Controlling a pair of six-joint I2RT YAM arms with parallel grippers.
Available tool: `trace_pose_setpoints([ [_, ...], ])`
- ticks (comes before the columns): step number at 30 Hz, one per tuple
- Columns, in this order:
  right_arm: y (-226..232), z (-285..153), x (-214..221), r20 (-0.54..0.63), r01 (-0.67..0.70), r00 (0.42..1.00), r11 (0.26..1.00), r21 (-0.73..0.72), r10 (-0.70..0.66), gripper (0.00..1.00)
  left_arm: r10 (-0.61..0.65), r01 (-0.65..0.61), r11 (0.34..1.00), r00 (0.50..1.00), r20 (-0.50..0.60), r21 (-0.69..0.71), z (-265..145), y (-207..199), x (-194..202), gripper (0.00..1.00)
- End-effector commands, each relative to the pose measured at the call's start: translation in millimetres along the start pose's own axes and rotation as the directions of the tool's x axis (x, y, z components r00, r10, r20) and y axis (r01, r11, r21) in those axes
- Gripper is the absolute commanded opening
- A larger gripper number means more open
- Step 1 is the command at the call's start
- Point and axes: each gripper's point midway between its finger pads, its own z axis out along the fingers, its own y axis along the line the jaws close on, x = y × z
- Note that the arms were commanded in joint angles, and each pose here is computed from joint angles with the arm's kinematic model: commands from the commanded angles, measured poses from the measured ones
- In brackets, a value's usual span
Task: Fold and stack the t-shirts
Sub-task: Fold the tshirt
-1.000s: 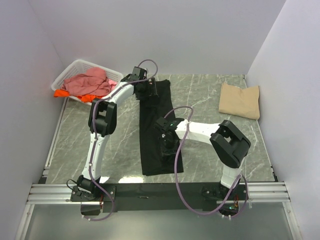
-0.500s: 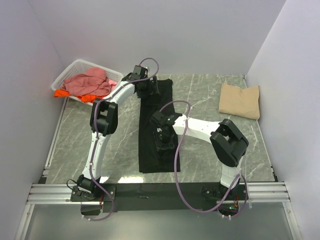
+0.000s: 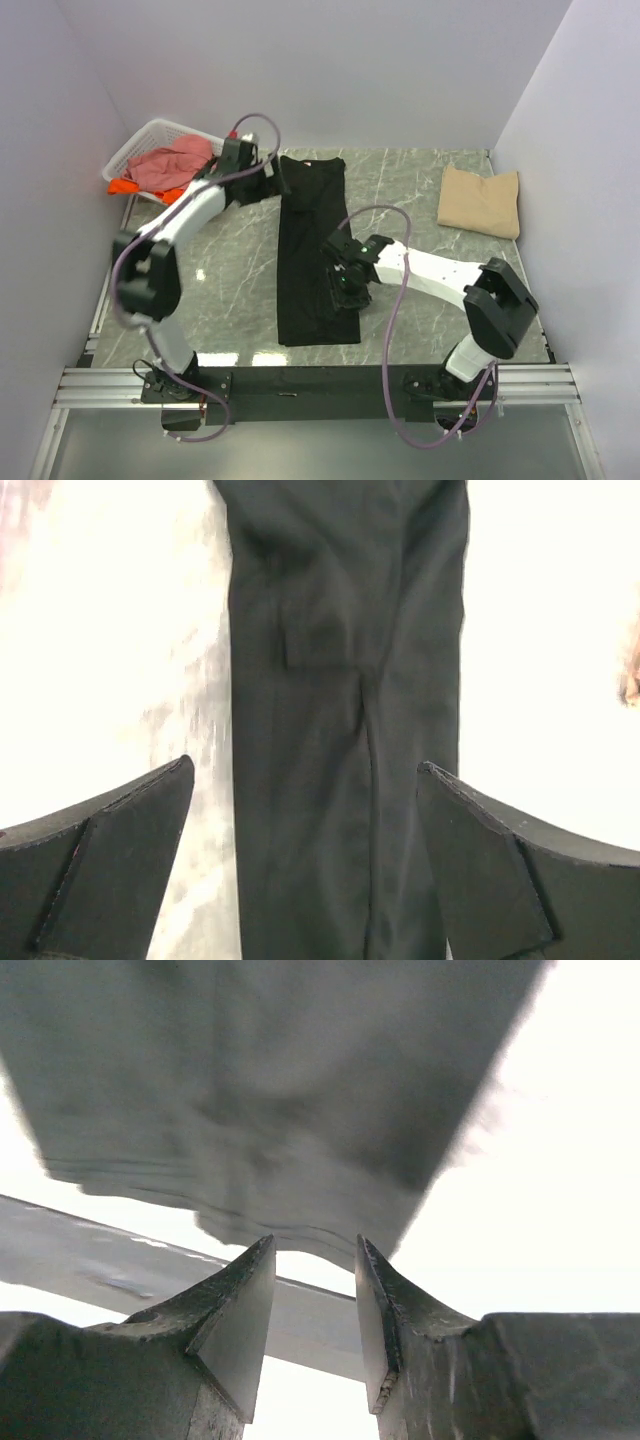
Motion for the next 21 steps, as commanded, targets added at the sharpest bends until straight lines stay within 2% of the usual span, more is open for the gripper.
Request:
trace_pose_setpoints([
  [1,-16,-4,17,0.036,-0.056,0.998,0.998,0.025,0.055,0.45,-0.049,0.046,0.997,0.998,-0.043,-0.061,-26,20,59,0.98],
  [2,-19,-4,20,0.040,-0.071,0.997,0.997,0.024,0.070,0.45,-0.050,0.048,0.998,0.998,-0.031,-0.051,-41,19,65,0.98],
  [4,-30,-1,30,0.048,-0.110,0.993,0.993,0.033,0.108,0.45,-0.055,0.047,0.996,0.992,-0.109,-0.080,-48,29,114,0.98],
  [5,-32,1,34,0.047,-0.121,0.992,0.992,0.036,0.119,0.45,-0.052,0.044,0.997,0.993,-0.106,-0.070,-59,25,121,0.98],
  [7,-38,6,42,0.042,-0.143,0.989,0.989,0.040,0.141,0.45,-0.059,0.044,0.995,0.984,-0.170,-0.088,-66,30,161,0.98],
  [10,-44,11,44,0.049,-0.154,0.987,0.987,0.052,0.151,0.46,-0.078,0.061,0.994,0.974,-0.211,-0.088,-81,32,194,0.98],
  [16,-41,26,48,0.020,-0.144,0.989,0.989,0.029,0.143,0.47,-0.095,0.064,0.990,0.961,-0.259,-0.126,-104,50,238,0.98],
  [21,-39,32,52,-0.001,-0.144,0.990,0.990,0.012,0.144,0.47,-0.116,0.082,0.987,0.960,-0.256,-0.139,-117,60,250,0.98],
])
